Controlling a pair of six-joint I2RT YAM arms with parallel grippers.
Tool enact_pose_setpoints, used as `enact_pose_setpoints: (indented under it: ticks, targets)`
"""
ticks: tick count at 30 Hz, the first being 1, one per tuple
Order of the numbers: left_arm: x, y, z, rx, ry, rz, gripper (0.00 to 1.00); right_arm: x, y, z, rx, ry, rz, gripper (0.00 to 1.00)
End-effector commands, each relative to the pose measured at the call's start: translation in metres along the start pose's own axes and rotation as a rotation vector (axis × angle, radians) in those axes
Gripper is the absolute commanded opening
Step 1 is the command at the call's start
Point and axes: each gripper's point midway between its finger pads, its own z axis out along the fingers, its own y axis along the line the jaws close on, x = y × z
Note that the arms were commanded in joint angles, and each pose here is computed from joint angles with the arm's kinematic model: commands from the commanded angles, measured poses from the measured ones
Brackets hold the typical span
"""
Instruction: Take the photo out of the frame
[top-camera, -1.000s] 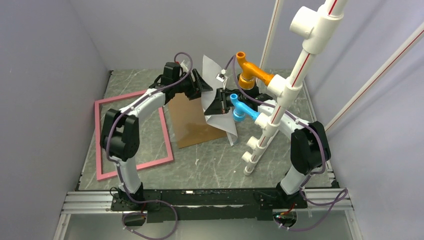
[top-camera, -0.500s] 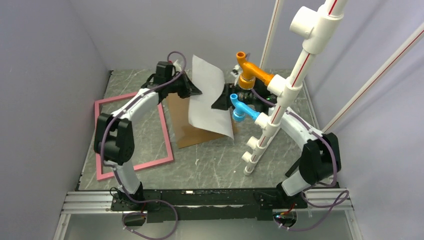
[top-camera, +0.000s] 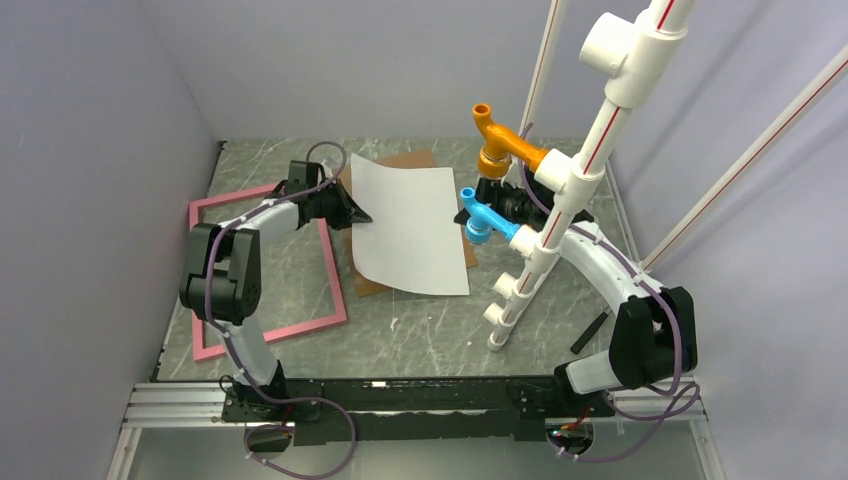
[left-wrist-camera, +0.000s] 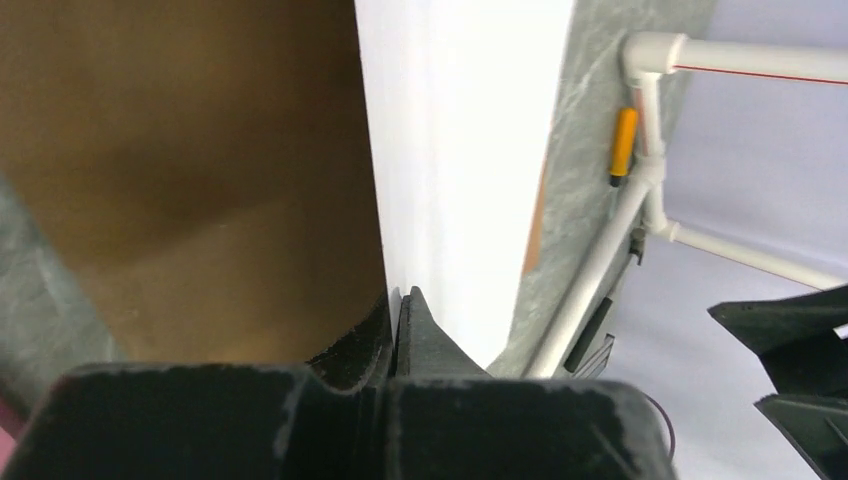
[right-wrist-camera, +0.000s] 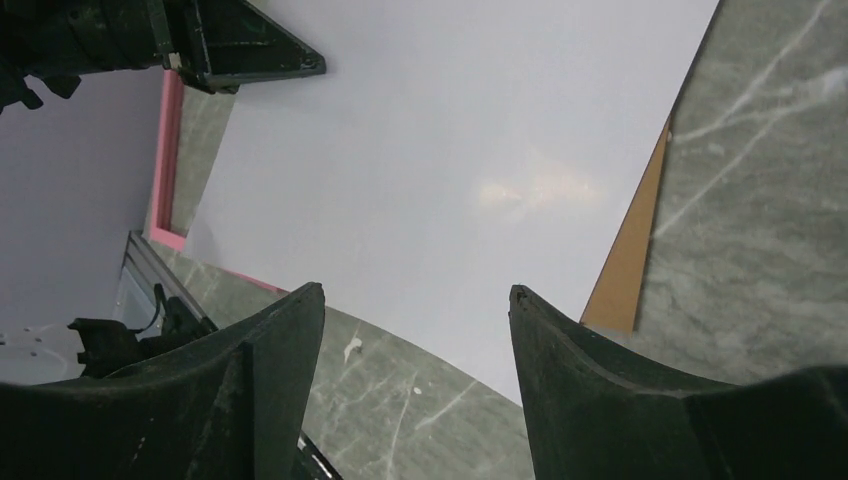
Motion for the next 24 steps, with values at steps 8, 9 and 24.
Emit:
enact_pose_setpoints:
  ticks: [8, 9, 24]
  targets:
    - [-0.008, 0.039, 0.019, -0.097, -0.101, -0.03, 0.0, 0.01, -0.02, -0.021, 0.129, -0.051, -0.024, 0.71]
    - [-0.007, 0.044, 0.019, -0.117, -0.111, -0.04, 0.0, 0.011, -0.02, -0.022, 0.132, -0.053, -0.017, 0.71]
    - [-0.005, 0.044, 0.002, -0.175, -0.106, -0.017, 0.48, 0.022, -0.023, -0.042, 0.217, -0.048, -0.01, 0.72]
